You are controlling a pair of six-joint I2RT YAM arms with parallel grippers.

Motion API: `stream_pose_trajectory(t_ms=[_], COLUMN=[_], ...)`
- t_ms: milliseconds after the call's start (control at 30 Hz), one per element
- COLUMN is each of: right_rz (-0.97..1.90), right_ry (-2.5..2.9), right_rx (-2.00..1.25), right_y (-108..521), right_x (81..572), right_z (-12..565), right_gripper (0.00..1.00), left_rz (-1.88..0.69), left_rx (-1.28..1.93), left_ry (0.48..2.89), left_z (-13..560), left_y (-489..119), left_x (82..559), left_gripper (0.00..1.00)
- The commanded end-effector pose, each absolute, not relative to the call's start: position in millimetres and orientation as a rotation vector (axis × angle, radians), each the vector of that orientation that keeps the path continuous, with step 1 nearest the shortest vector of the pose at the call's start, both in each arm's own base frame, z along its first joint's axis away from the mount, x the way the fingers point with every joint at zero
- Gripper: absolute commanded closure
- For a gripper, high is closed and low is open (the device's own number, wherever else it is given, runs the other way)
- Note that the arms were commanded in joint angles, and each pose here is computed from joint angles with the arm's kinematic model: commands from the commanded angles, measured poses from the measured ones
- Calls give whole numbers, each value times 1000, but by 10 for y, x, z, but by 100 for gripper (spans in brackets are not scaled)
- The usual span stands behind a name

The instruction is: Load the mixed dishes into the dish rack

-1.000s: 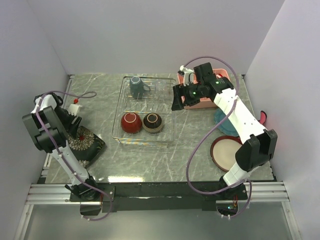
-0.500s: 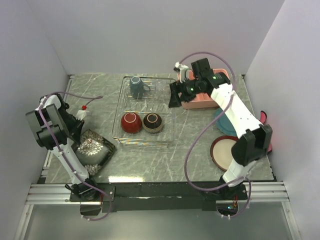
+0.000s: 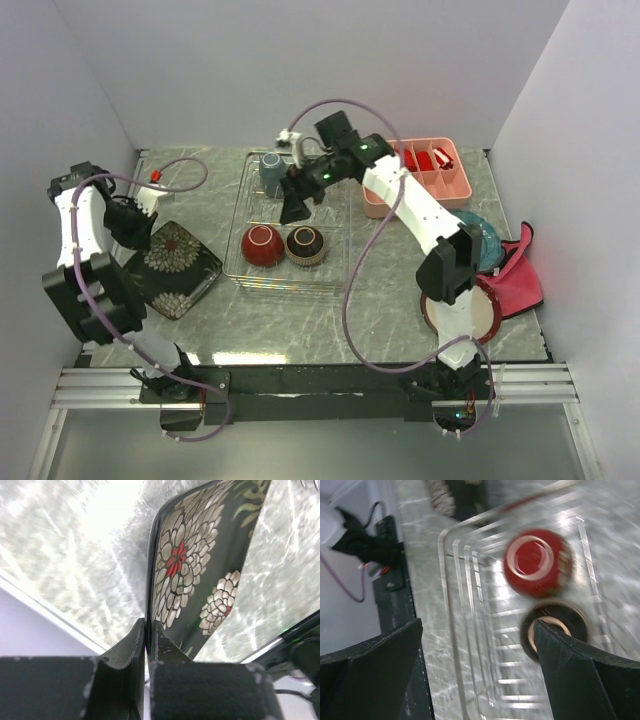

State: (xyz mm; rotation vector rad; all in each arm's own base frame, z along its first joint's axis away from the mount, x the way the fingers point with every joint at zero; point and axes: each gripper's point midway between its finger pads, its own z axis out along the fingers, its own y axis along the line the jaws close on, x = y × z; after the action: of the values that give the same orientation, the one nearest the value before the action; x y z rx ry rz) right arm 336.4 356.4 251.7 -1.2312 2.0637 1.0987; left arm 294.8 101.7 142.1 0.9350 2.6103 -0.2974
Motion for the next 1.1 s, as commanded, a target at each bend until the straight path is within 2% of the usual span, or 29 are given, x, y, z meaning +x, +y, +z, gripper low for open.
stream_pose_trajectory(t_ms=[0,33,67,167,300,633,1067], right_rz=[1205,1203,1170,1160,1287,1495,1536], right_ry=[1827,1772,1669,1488,1450,1213,1301], right_rx=[-1418,-1463,-1489,-1545,-1492,-1325,-1379], right_y=[3831,3921,3928,4122,4411,5220,5762], right_x=[3114,3066,3005,2851,2767,2679,2565], right_z=[2728,2582,2712,2584,2502,2877,2322], right_gripper=[0,0,0,0,0,3,3], left_rz=[-289,-306,-314,-325,-320,-223,-215], left_rx=[1121,1127,1142,1161,1158,1170,1141], left_ry=[2433,2430,2395,2344,2303,2186,2126], left_z=[1625,1626,1658,1707,1772,2087,2201], left_y=[885,870,848,821,779,575,403], left_x=[2842,2798,2791,2751,2723,2534,2401], left_gripper=[99,99,99,99,99,99,99])
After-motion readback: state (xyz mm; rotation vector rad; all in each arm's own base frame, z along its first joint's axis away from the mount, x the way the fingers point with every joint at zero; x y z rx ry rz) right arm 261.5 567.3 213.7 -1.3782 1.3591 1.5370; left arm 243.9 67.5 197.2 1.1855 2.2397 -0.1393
